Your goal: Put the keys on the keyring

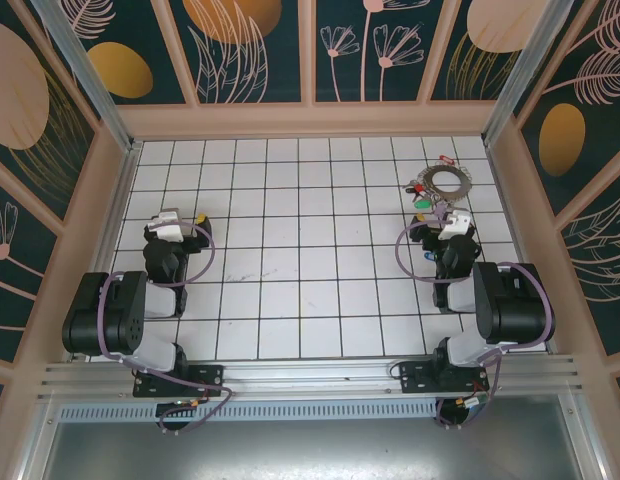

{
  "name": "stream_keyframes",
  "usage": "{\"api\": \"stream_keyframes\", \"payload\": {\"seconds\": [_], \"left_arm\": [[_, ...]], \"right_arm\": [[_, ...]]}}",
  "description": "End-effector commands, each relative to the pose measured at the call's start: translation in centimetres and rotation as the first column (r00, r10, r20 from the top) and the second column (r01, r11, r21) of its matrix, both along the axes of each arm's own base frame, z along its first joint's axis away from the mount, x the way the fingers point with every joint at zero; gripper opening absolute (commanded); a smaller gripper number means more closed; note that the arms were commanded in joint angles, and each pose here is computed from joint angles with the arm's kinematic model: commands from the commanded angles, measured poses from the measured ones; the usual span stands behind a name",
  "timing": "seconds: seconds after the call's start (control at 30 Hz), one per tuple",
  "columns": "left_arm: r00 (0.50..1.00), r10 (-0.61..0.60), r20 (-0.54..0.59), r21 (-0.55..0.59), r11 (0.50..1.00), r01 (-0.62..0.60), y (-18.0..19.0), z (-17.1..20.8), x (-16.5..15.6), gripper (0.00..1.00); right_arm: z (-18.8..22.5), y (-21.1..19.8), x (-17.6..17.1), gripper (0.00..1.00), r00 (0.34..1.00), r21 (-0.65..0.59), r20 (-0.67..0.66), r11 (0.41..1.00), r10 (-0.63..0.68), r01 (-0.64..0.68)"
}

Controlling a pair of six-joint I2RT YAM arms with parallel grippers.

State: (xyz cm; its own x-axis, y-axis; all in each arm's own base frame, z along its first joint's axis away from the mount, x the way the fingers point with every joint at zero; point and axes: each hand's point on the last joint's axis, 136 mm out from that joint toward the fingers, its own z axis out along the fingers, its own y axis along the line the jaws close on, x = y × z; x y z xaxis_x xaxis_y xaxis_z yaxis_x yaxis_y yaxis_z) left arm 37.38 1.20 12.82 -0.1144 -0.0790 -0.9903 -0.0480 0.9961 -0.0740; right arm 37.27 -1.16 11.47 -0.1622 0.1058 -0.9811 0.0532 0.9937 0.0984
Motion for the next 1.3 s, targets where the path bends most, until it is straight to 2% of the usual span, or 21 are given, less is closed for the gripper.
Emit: {"api": "stream_keyframes", "payload": {"seconds": [0.0,1.27], "left_arm": [[1.0,0.007,0.023,0.004,1.0,-0.007,0.05,0.78,0.4,0.99],[1.0,0.008,0.021,0.004,1.0,-0.008,0.06,0.75,0.45,0.99]], "right_arm": [[0.59,-0.13,0.4,0.99,1.0,0.007,0.021,1.0,-0.01,0.01],[0.68,0.03,0.41,0.99,1.0,0.009,0.024,1.0,0.005,-0.005]]}}
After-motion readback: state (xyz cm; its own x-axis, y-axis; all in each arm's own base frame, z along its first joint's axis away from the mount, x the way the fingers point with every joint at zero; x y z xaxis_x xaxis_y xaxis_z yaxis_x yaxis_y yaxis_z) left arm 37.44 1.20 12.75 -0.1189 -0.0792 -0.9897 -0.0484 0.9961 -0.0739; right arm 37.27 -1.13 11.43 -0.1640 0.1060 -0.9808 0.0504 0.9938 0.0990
